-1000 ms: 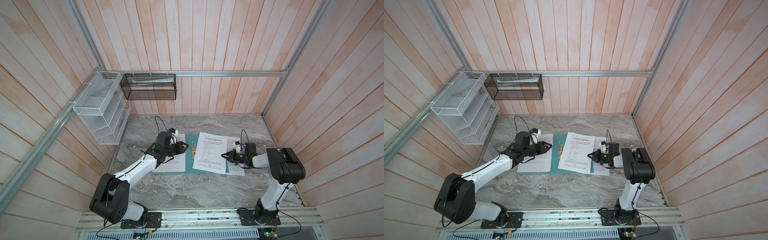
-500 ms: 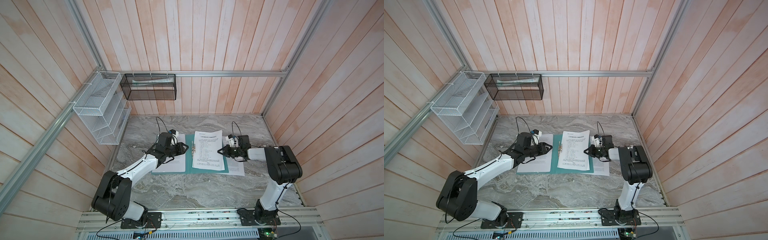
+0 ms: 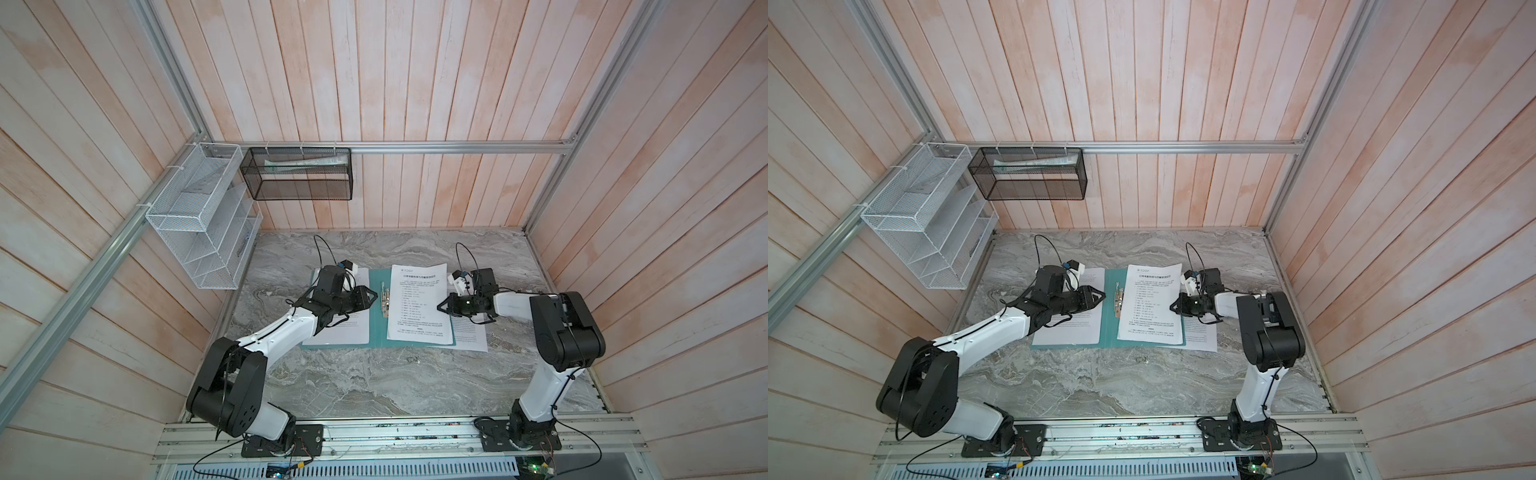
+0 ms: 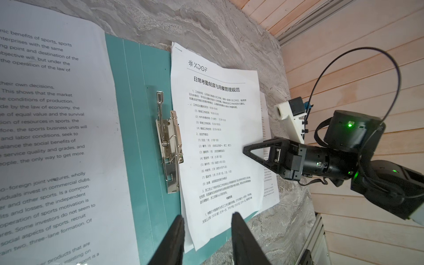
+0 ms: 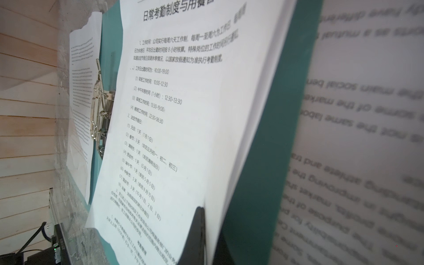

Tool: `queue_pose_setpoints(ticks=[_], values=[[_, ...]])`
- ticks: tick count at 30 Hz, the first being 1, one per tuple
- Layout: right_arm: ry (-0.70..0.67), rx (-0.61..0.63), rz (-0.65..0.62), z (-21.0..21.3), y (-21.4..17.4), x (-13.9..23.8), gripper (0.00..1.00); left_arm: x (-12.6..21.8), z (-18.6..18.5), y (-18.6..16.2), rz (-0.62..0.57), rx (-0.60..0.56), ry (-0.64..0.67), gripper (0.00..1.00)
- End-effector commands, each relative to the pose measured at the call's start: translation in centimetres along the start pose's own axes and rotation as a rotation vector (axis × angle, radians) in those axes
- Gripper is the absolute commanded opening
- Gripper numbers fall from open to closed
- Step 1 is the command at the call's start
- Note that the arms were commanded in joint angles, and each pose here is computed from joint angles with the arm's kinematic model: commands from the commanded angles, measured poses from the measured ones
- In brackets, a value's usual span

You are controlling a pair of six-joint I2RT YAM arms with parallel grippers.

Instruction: Put the files into the folder

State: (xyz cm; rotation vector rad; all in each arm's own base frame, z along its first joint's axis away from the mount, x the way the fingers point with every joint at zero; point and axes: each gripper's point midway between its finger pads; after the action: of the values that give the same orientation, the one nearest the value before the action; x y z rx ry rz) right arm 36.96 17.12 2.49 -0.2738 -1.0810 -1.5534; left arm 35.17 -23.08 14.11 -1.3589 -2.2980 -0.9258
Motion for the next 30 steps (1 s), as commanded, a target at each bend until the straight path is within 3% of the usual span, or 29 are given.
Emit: queue_pose_setpoints(ticks=[1,15,29,30], values=[[0.007,0.032,0.020,0.2,-0.2,0.4,0.00,-0.3,0.0,-0.5,0.015,-0.017,-0.013,0.37],[0.068,0.124,0.092,2.3,-0.3,-1.1,0.00,-0.6,0.3,-1.0,0.031,-0.012,-0.008,0.37],[0.007,0.117,0.126,1.0,0.3,-1.6,0.00,-0.8,0.3,-1.2,0.036,-0.014,-0.007,0.37],[0.003,0.114,0.125,1.0,0.4,-1.6,0.04,-0.8,0.4,-1.3,0.038,-0.014,-0.006,0.37]])
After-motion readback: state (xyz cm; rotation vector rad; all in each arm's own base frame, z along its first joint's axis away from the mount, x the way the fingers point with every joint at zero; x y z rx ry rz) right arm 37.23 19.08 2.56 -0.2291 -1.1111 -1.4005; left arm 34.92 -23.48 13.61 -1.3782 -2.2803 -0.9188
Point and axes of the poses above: each gripper's point midway between its finger pads, its own x axis back along the fingers, its own z axis along the line the jaws close on, y = z × x, and after that the axes turned 11 degrees about x, right-handed
